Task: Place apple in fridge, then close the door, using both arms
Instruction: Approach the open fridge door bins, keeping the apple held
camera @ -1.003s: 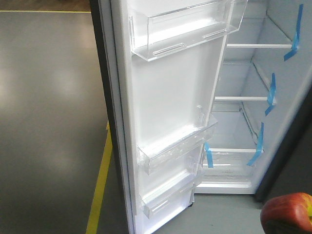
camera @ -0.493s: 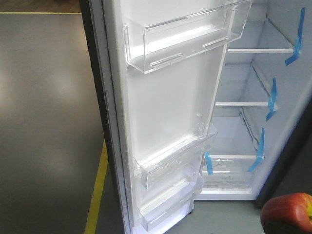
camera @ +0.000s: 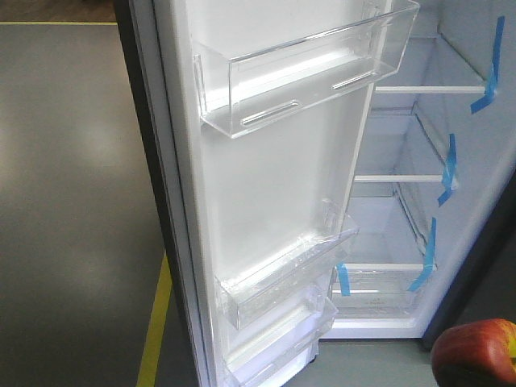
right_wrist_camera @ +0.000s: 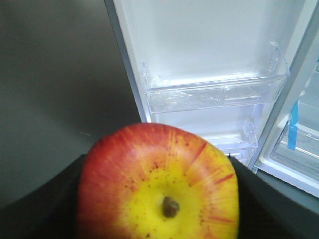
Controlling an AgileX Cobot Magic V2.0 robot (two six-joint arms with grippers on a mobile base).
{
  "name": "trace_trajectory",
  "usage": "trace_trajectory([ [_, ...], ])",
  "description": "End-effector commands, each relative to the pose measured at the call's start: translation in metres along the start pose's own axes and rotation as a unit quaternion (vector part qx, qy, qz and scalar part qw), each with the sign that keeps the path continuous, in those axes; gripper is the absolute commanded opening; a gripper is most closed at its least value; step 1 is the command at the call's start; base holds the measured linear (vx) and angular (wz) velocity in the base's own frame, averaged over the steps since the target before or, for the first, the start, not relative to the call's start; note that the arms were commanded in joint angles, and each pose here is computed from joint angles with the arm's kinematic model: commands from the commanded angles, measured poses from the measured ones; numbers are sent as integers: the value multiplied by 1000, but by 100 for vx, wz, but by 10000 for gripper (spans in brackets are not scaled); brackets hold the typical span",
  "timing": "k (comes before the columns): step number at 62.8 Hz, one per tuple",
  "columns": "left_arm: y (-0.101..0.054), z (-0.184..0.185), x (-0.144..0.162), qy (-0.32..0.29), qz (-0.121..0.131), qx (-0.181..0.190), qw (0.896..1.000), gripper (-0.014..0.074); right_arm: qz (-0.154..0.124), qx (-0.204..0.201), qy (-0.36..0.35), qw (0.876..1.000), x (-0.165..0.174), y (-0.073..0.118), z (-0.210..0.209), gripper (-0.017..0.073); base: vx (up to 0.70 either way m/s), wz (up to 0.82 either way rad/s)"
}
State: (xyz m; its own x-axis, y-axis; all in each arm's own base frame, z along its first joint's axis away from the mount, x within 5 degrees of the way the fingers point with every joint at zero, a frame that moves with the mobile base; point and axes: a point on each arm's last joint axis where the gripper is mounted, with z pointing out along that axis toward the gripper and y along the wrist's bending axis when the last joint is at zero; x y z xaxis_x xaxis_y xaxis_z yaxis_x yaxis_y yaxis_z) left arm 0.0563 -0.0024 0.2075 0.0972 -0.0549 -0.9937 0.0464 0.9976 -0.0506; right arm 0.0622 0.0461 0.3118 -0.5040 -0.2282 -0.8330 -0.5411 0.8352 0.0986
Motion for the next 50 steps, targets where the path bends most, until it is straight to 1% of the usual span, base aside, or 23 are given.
trace_trajectory([
  [1,0,-1,-1,-34,-7,2,999,-6,-4,-2,-49,999,-14,1,-5,356,5,-2],
  [50,0,-1,-1,-34,-7,2,999,-6,-4,-2,-49,999,-14,1,-5,356,4,-3],
])
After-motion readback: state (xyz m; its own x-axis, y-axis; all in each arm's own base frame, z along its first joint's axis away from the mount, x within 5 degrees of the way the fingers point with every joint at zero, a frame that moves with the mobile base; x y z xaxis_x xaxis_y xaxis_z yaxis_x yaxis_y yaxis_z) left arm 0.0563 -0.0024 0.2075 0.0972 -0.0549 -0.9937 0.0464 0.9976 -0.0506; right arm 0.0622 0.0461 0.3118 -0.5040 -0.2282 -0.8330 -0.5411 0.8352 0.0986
